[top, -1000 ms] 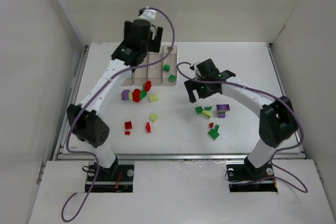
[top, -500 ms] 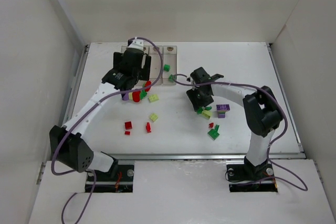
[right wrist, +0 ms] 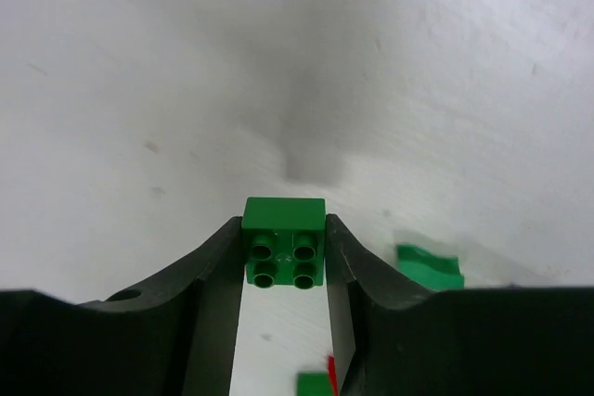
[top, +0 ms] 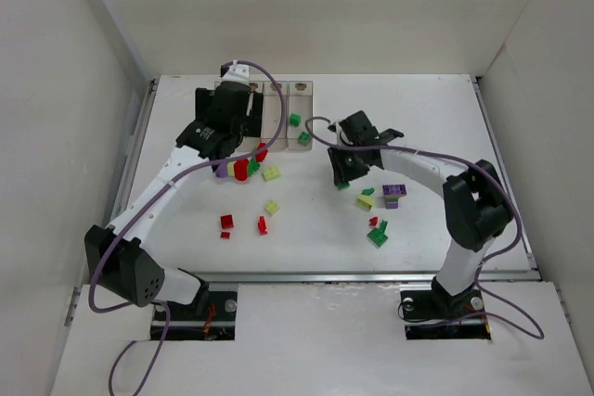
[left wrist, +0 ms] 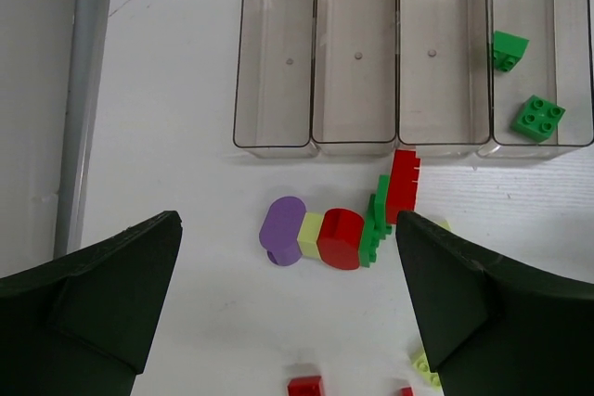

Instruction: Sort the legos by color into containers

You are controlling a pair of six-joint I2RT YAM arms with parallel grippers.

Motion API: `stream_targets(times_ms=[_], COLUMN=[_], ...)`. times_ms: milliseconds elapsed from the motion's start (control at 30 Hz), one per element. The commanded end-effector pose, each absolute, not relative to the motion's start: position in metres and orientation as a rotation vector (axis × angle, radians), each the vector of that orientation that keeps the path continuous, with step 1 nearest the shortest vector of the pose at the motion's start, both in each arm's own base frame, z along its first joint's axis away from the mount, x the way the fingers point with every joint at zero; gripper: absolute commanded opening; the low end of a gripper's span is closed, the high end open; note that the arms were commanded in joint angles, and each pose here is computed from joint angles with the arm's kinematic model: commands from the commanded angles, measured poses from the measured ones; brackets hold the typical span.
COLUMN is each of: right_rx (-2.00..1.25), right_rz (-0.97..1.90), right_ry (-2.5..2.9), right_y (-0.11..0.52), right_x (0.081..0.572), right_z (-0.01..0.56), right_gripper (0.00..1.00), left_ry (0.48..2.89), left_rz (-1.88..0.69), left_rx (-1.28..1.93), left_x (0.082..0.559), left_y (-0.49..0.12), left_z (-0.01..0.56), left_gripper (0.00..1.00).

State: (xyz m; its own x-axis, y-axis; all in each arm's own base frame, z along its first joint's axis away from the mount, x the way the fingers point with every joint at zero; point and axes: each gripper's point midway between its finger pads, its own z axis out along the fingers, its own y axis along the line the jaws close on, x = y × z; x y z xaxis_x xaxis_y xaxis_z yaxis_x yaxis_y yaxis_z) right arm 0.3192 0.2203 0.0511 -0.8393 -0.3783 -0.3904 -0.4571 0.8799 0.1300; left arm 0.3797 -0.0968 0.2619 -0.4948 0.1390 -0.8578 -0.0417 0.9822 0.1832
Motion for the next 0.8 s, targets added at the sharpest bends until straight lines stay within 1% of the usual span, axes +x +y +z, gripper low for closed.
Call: stream_targets(times_ms=[0, 100, 133, 167, 200, 233, 300, 333, 367, 400, 433, 500, 567, 600, 633, 733, 767], right_rx=[-0.456, -0.347, -0.318, -0.284, -0.272, -0.238, -0.199, -0.174, -0.175, -0.171, -0.176, -0.18, -0.188, -0.188, -0.188, -0.246, -0.266], right_rz=[0.631, 0.677, 0.665, 0.635, 0.643, 0.64, 0.634, 0.649, 0.642, 0.646, 0.662, 0.666, 0.672, 0.672, 0.672, 0.702, 0.708], right_ry=[2.252, 2.049, 2.073, 2.071, 2.01, 2.048, 2.035, 1.999, 2.022, 2.02, 1.999, 2.025, 2.043, 2.043, 2.043, 2.04, 2.05], right_y=[0.284, 0.303, 0.31, 0.311, 0.32, 0.327, 0.323, 0.325, 0.329, 0.327, 0.331, 0.332, 0.334, 0.334, 0.334, 0.341, 0.342], right_x=[0.382, 0.423, 0.438, 0.452, 0.47, 0.482, 0.507, 0.521, 0.528, 0.535, 0.541, 0.547, 0.548, 0.548, 0.548, 0.545, 0.541], right_z=[0.165, 0.218, 0.205, 0.205, 0.229, 0.208, 0.208, 0.222, 0.205, 0.204, 0.211, 0.196, 0.188, 0.187, 0.187, 0.186, 0.184], right_gripper=[0.0, 0.0, 0.0, 0.0, 0.0, 0.0, 0.0, 0.0, 0.01, 0.06, 0.08, 0.11, 0.21, 0.3, 0.46, 0.73, 0.86], left_ry=[2.038, 2.044, 2.052, 2.045, 2.046, 2.044, 2.042, 2.029, 2.023, 2.026, 2.015, 2.016, 2.016, 2.016, 2.009, 2.009, 2.016], left_rz=[0.236, 0.239, 0.256, 0.252, 0.258, 0.275, 0.29, 0.282, 0.298, 0.311, 0.306, 0.311, 0.311, 0.311, 0.313, 0.313, 0.317], left_rx=[-0.001, 0.002, 0.0, -0.003, 0.006, 0.009, 0.013, 0.007, 0.009, 0.006, 0.0, 0.01, 0.01, 0.01, -0.003, -0.003, 0.0], left_x=[0.382, 0.378, 0.376, 0.374, 0.372, 0.368, 0.366, 0.364, 0.361, 0.361, 0.359, 0.357, 0.357, 0.357, 0.359, 0.359, 0.36], left_y=[-0.085, -0.083, -0.08, -0.079, -0.078, -0.074, -0.071, -0.07, -0.067, -0.065, -0.064, -0.063, -0.063, -0.063, -0.06, -0.06, -0.061], left_z=[0.273, 0.269, 0.264, 0.264, 0.264, 0.263, 0.261, 0.264, 0.265, 0.261, 0.265, 0.262, 0.26, 0.26, 0.261, 0.261, 0.258], left_gripper=[1.0, 1.0, 1.0, 1.0, 1.0, 1.0, 1.0, 1.0, 1.0, 1.0, 1.0, 1.0, 1.0, 1.0, 1.0, 1.0, 1.0])
